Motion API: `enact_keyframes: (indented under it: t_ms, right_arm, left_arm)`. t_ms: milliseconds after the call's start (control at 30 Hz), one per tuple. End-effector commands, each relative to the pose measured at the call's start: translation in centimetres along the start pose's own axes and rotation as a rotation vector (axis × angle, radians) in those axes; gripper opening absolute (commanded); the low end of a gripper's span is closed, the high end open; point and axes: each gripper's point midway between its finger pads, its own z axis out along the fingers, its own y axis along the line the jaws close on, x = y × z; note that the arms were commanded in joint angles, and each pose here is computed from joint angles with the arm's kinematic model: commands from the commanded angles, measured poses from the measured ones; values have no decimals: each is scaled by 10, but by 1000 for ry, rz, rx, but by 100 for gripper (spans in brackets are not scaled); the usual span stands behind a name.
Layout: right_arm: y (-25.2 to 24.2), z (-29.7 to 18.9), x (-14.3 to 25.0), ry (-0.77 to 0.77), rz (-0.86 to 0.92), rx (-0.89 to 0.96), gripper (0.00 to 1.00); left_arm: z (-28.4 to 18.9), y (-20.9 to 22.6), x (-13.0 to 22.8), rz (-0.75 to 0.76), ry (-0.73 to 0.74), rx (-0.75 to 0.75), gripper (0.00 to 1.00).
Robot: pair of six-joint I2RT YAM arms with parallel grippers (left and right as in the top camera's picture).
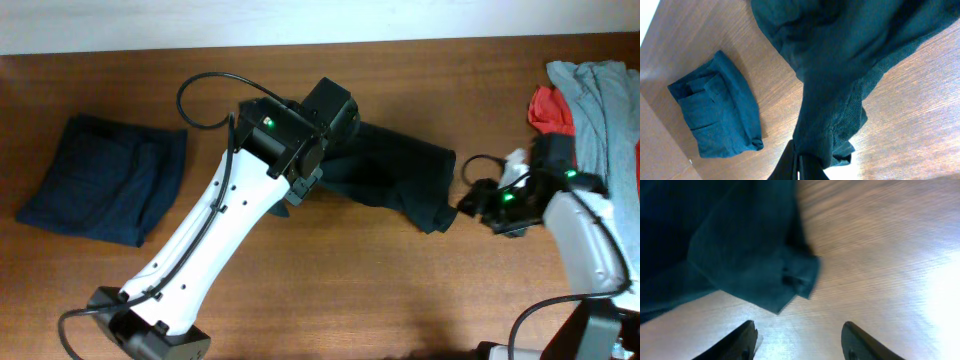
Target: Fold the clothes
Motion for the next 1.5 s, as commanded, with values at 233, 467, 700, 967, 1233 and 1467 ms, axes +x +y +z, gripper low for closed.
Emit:
enact_keyframes:
  t_ms: [233,467,700,967,1233,1467]
  right_arm:
    - [34,54,11,-69,-130,-76,45]
    - [30,77,19,-8,-111,-63,45]
    - [34,95,18,7,-129,-82,38]
    - [41,90,2,-35,-121,-121,5]
    - [20,28,-51,-237,-37,-123,4]
    - [-12,16,-64,-281,57,-102,8]
  left_arm:
    - [-16,25,9,-81,-20,-109,0]
    - [-19,27,9,-88,-35,-109,0]
    - [-19,27,9,-87,-34,-109,1]
    - [-20,30,14,-80,-19,-129,1]
    - [-33,43,21,-112,-53,-163,0]
    - [-44,54,25,-154,-93,-168,1]
